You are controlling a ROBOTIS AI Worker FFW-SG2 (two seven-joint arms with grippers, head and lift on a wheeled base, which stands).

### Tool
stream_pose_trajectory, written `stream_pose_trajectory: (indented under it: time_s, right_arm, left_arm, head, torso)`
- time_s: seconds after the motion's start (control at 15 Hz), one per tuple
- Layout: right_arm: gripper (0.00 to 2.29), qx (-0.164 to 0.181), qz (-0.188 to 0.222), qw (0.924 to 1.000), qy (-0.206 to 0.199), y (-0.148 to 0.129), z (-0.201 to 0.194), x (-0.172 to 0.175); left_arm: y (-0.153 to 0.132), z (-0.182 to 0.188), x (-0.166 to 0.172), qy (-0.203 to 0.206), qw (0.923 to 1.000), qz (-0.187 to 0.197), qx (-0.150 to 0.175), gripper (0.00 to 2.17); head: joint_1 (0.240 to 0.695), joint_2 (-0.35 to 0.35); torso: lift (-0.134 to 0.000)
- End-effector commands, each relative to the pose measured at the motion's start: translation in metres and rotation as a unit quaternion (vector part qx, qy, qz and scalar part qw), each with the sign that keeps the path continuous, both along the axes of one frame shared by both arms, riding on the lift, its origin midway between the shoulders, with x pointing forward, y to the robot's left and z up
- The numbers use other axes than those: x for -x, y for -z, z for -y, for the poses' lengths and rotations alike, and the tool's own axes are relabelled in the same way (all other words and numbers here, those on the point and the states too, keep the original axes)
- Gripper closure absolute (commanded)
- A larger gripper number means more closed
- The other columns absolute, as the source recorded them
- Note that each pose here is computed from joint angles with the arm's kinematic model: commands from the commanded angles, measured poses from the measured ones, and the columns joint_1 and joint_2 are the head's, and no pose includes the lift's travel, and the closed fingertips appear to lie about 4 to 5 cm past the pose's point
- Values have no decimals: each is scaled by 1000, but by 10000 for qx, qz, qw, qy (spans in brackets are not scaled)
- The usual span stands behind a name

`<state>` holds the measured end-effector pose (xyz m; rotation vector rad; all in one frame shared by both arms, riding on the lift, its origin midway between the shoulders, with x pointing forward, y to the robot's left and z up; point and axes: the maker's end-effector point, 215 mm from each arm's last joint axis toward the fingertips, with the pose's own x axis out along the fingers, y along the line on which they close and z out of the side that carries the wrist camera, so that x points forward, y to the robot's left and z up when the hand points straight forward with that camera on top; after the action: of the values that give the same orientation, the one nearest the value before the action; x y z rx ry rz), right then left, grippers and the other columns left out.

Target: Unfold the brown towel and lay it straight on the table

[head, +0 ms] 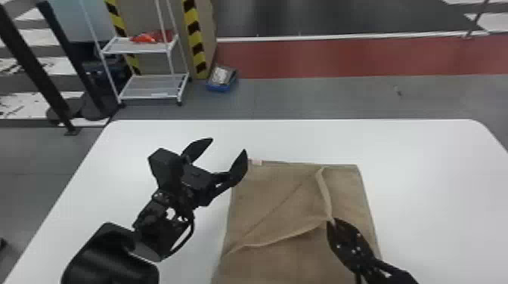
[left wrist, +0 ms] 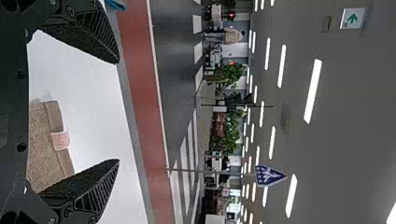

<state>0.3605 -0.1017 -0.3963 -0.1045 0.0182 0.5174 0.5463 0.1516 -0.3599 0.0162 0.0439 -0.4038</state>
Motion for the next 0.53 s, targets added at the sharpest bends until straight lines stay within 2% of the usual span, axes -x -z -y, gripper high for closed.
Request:
stream_pose_trajectory:
  time_s: [0.0,0.27,0.47]
  right_arm:
    - [1328,-29,18,10000,-30,-2,-4,2]
    - [1332,-5,-42,10000,46,2,8,8]
    - [1328,-6,20,9999,107,-4,16,11]
  left_arm:
    - [13,12,-11,52,9997,-173,-168,147]
    - [27,23,-25,114,9990,-319,-298,154]
    - [51,38,-29,297,9962,-687,-450,211]
  head:
    - [695,63]
    - [695,48]
    - [695,21]
  torso:
    - [-125]
    - [-125]
    - [-125]
